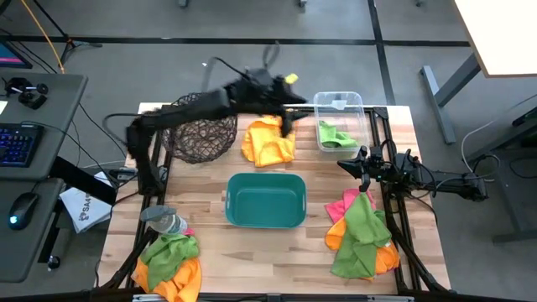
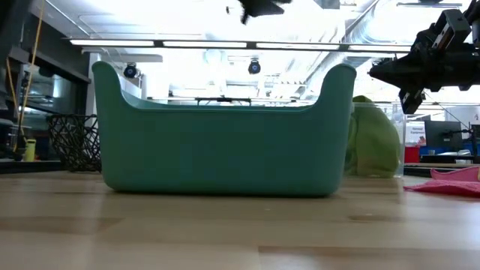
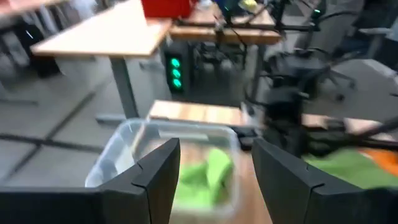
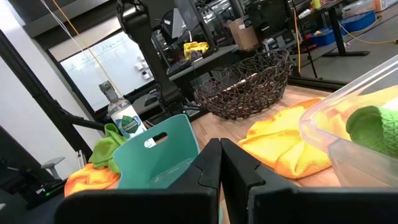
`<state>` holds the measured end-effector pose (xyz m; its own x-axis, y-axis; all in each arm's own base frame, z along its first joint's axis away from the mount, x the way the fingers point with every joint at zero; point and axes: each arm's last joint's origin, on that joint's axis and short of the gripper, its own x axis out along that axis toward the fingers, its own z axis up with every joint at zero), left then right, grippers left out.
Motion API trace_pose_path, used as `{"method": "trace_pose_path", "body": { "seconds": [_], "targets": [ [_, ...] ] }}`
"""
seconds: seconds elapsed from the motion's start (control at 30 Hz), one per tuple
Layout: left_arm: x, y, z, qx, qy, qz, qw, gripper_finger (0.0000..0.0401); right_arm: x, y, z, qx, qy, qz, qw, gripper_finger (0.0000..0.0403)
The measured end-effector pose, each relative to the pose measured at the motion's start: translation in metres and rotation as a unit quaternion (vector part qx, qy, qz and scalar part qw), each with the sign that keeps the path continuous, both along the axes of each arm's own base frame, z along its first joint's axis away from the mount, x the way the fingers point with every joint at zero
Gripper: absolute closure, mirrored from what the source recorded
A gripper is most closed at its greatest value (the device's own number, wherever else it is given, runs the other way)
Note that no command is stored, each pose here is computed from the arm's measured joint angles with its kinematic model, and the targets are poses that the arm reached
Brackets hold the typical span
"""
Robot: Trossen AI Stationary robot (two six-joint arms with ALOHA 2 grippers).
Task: Sort microfiber towel by color & place in baskets
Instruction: Put the top green microfiber cloth into the transparent bin
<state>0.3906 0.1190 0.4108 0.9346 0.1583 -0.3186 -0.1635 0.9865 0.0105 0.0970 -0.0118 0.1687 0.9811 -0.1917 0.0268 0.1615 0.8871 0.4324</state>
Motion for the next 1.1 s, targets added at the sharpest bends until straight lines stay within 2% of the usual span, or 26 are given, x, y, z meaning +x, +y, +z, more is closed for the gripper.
{"method": "trace_pose_path", "body": {
  "seconds": [0.13, 0.3, 0.4, 0.5, 0.57, 0.63, 0.7, 0.73, 0.8, 0.87, 0.9, 0.97, 1.03, 1.1],
  "targets": [
    [-0.044, -0.009, 0.020, -0.051, 0.007, 0.005, 0.999, 0.0212, 0.000, 0.000, 0.000, 0.000, 0.000, 0.000, 1.000, 0.0402],
    [-0.093, -0.034, 0.025, -0.083, -0.081, 0.009, 0.993, 0.0215, 0.000, -0.001, 0.004, -0.025, -0.016, -0.016, 0.999, 0.0402],
    [-0.113, -0.047, 0.015, -0.098, -0.143, 0.031, 0.984, 0.0215, -0.004, -0.002, 0.025, 0.034, -0.139, -0.041, 0.989, 0.0402],
    [-0.130, -0.057, 0.004, -0.111, -0.194, 0.051, 0.973, 0.0215, -0.014, -0.005, 0.046, 0.100, -0.279, -0.084, 0.951, 0.0402],
    [-0.139, -0.061, 0.000, -0.119, -0.228, 0.061, 0.964, 0.0215, -0.020, -0.006, 0.057, 0.096, -0.337, -0.095, 0.932, 0.0402],
    [-0.145, -0.063, -0.003, -0.124, -0.251, 0.067, 0.958, 0.0215, -0.021, -0.004, 0.076, 0.065, -0.346, -0.074, 0.933, 0.0402],
    [-0.149, -0.064, -0.002, -0.121, -0.270, 0.066, 0.953, 0.0215, -0.015, -0.003, 0.098, 0.052, -0.306, -0.049, 0.949, 0.0402],
    [-0.152, -0.063, -0.001, -0.120, -0.277, 0.067, 0.951, 0.0215, -0.009, -0.003, 0.106, 0.061, -0.260, -0.045, 0.963, 0.0402],
    [-0.157, -0.061, 0.004, -0.116, -0.290, 0.071, 0.947, 0.0215, 0.005, -0.004, 0.118, 0.089, -0.133, -0.052, 0.986, 0.0402],
    [-0.162, -0.059, 0.007, -0.112, -0.300, 0.076, 0.944, 0.0215, 0.016, -0.007, 0.124, 0.129, 0.016, -0.075, 0.989, 0.0402],
    [-0.164, -0.058, 0.009, -0.111, -0.303, 0.078, 0.943, 0.0215, 0.018, -0.009, 0.126, 0.155, 0.086, -0.092, 0.980, 0.0402],
    [-0.168, -0.057, 0.010, -0.110, -0.305, 0.082, 0.943, 0.0215, 0.023, -0.012, 0.126, 0.205, 0.217, -0.135, 0.945, 0.0402],
    [-0.171, -0.057, 0.012, -0.109, -0.307, 0.084, 0.942, 0.0215, 0.030, -0.016, 0.129, 0.220, 0.300, -0.166, 0.913, 0.0402],
    [-0.174, -0.058, 0.013, -0.108, -0.310, 0.083, 0.941, 0.0216, 0.040, -0.020, 0.131, 0.216, 0.348, -0.177, 0.895, 0.0402]
  ]
}}
